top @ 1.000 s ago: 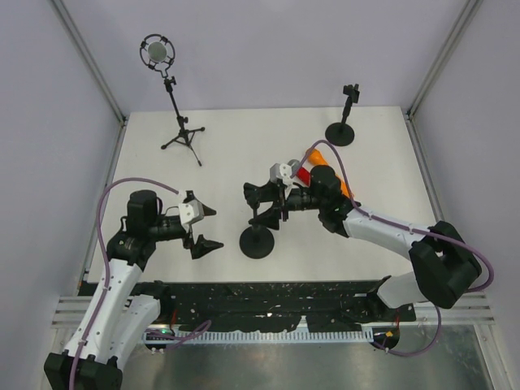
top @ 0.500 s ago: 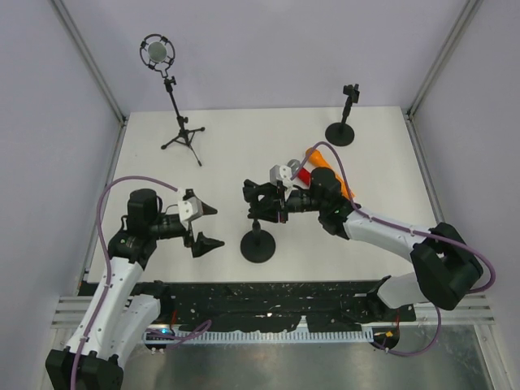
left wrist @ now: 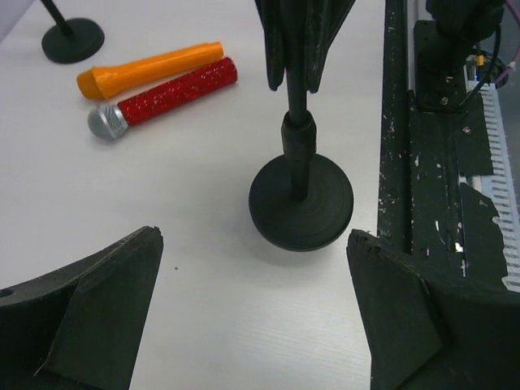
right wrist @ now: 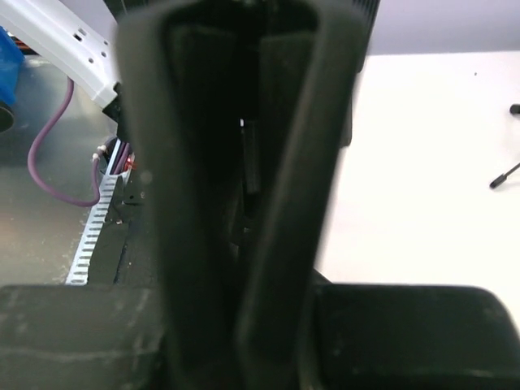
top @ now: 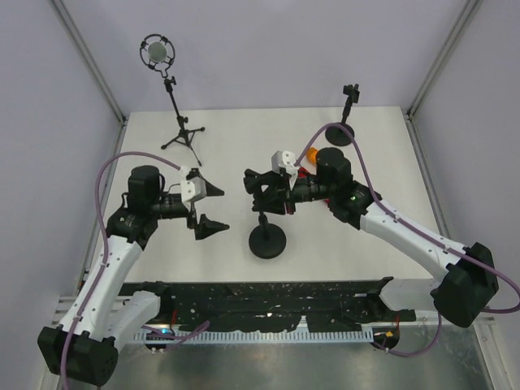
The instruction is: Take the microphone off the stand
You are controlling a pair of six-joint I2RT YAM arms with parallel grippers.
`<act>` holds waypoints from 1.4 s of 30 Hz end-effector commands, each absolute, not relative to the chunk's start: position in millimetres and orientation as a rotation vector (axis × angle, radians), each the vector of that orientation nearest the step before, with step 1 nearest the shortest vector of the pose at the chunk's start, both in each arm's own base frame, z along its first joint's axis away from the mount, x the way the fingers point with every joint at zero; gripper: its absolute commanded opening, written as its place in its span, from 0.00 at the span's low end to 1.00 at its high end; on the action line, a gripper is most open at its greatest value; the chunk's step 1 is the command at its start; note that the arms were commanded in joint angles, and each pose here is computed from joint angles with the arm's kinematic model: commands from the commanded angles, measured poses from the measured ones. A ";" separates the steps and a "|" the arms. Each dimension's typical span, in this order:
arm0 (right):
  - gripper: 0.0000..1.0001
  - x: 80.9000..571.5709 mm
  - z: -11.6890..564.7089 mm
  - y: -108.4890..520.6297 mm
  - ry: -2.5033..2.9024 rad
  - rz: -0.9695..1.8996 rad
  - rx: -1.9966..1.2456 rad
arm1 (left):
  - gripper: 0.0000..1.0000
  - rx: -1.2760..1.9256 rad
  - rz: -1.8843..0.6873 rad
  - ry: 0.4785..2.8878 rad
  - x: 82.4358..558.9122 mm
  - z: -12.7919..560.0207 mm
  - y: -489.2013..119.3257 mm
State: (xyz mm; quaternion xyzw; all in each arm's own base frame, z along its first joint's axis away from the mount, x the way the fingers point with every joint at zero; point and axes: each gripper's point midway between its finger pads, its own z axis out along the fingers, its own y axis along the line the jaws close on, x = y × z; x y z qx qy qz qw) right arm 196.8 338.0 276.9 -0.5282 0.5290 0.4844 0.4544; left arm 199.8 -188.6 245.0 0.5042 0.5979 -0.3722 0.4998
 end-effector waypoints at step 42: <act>0.06 219.7 374.5 305.3 1.053 1.324 -0.994 | 1.00 1.496 -1.593 1.174 106.0 298.8 -273.5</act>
